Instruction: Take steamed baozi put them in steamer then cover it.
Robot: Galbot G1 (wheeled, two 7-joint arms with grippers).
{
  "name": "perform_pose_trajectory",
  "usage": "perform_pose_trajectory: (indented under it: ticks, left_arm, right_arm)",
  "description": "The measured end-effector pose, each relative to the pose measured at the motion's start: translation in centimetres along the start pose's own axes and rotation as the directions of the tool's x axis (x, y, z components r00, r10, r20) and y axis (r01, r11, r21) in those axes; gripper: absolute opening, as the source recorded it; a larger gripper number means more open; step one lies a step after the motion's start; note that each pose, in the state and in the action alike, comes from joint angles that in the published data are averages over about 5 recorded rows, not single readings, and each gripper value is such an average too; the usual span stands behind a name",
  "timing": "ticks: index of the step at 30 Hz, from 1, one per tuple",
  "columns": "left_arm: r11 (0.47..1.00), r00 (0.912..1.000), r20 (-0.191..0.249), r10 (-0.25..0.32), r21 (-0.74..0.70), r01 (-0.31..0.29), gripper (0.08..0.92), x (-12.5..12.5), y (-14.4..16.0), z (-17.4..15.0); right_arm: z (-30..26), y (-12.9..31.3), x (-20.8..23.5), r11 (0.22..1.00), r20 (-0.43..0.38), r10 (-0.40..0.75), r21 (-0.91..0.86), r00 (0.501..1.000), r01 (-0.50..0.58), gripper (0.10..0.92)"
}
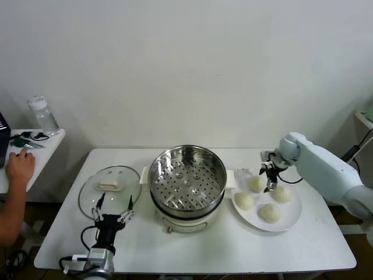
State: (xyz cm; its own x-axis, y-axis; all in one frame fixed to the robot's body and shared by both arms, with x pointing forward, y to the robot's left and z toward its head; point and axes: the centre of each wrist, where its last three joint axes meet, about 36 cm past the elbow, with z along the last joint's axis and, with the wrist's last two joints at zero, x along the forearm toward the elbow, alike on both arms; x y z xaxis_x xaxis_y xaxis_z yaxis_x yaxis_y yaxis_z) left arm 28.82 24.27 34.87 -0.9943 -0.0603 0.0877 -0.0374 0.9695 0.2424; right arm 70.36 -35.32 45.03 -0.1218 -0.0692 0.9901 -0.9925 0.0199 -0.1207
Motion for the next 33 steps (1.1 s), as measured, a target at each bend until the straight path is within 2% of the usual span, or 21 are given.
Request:
perform_pose_trajectory:
  ticks: [6,12,21,26,33]
  left_arm:
    - [1.000,1.0000,-0.006,0.000,-0.003,0.000,0.823,0.1,0.0,0.2]
    - [1.000,1.0000,-0.010,-0.002,-0.004,0.002,0.823,0.4,0.0,0.4]
    - [1.000,0.9999,-0.014,-0.002,-0.005,0.002,0.823,0.5,0.0,0.5]
    - [1.000,0.9998,-0.018,0.002,-0.007,-0.002,0.823,0.8,0.0,0.7]
    - [1.000,0.9998,-0.021,0.006,-0.013,-0.006,0.823,1.1,0.1,0.7]
  right_arm:
    - [-0.4,-0.4,-0.4,1.000,-0.007,-0.005,0.004,1.000,0.005,0.819]
    - [-0.6,-0.7,-0.4,1.000,-0.005,-0.005,0.004,1.000,0.005,0.746]
    - [-0.5,-1.3,1.2,0.999,0.006,0.008,0.034,1.000,-0.008,0.713]
    - [-0.9,-1.9,4.0,0.994,0.013,0.026,0.107,1.000,-0.028,0.716]
    - [-3.9,-3.5,11.3,0.949,0.023,0.075,0.306,0.997,-0.078,0.721]
